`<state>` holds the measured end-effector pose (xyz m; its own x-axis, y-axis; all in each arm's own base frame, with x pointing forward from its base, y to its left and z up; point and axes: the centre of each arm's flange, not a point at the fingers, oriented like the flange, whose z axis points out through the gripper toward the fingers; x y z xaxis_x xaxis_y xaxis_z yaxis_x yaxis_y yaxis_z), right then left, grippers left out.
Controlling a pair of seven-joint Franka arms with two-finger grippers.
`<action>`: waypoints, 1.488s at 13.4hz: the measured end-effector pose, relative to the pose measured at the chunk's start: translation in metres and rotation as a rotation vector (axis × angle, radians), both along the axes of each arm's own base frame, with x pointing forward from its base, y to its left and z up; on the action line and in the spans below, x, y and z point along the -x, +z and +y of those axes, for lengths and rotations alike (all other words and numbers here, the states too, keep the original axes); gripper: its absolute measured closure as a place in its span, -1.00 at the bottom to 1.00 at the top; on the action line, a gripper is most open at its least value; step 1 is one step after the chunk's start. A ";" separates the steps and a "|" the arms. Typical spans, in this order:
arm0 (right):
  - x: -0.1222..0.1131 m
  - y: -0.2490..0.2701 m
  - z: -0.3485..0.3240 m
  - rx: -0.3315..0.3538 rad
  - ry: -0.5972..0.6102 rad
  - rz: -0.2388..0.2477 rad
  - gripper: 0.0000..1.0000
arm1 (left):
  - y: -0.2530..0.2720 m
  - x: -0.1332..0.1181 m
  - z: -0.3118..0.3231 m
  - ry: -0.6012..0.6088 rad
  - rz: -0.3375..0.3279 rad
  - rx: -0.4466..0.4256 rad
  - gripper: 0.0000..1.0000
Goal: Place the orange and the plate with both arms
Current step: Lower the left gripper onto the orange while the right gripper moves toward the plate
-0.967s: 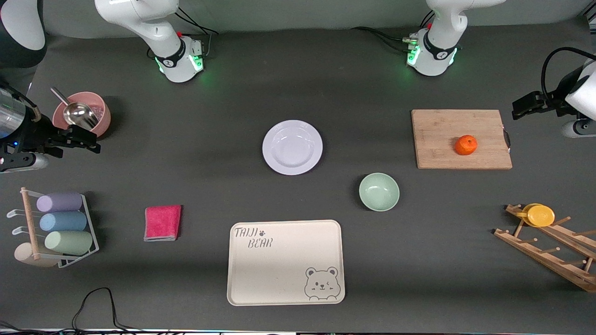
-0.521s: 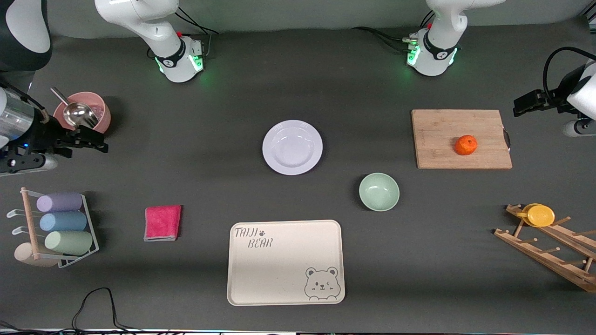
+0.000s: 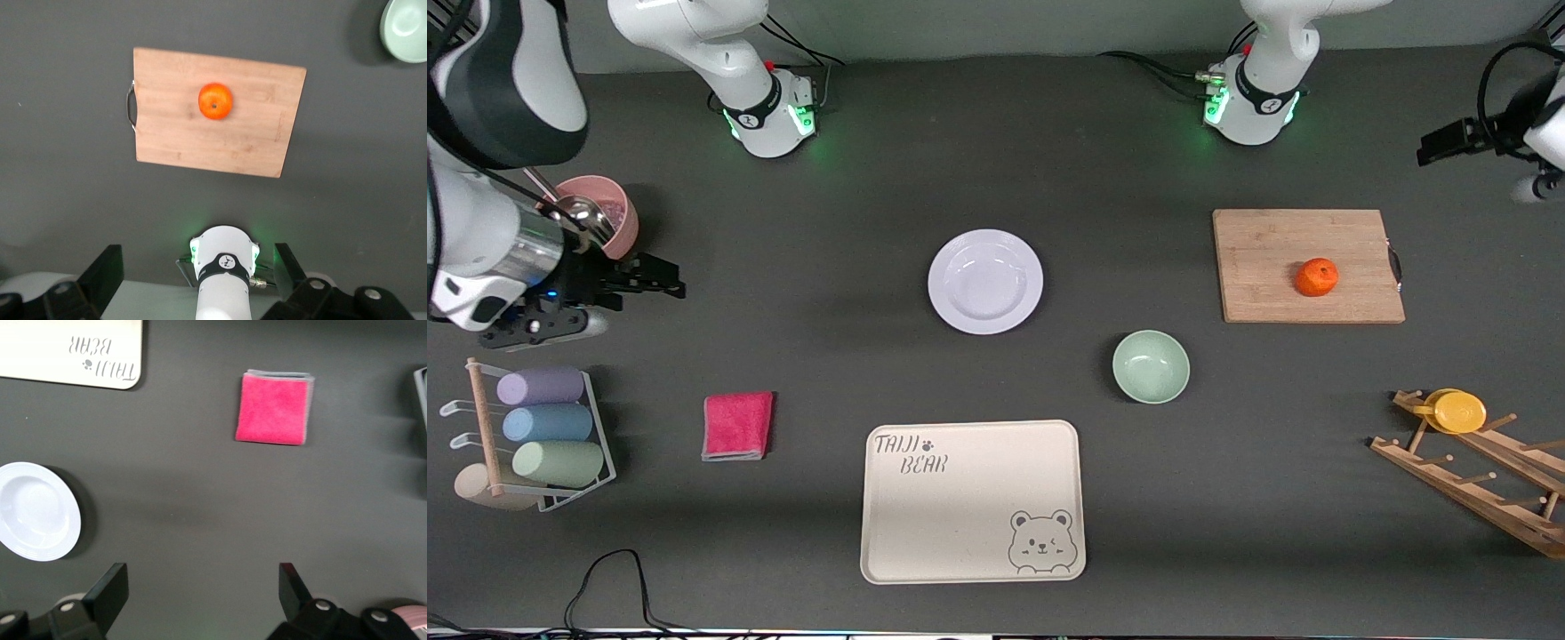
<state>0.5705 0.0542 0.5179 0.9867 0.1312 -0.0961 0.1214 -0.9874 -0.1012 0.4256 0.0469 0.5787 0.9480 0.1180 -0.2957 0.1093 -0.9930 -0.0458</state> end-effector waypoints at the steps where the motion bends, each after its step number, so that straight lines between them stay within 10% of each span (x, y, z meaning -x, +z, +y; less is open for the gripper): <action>1: 0.001 -0.003 0.002 0.000 0.003 0.003 -1.00 | -0.008 0.016 -0.002 -0.002 0.000 0.000 -1.00; 20: -0.017 -0.020 0.037 0.055 -0.131 -0.013 -1.00 | -0.317 -0.012 -0.005 -0.033 -0.026 0.014 -1.00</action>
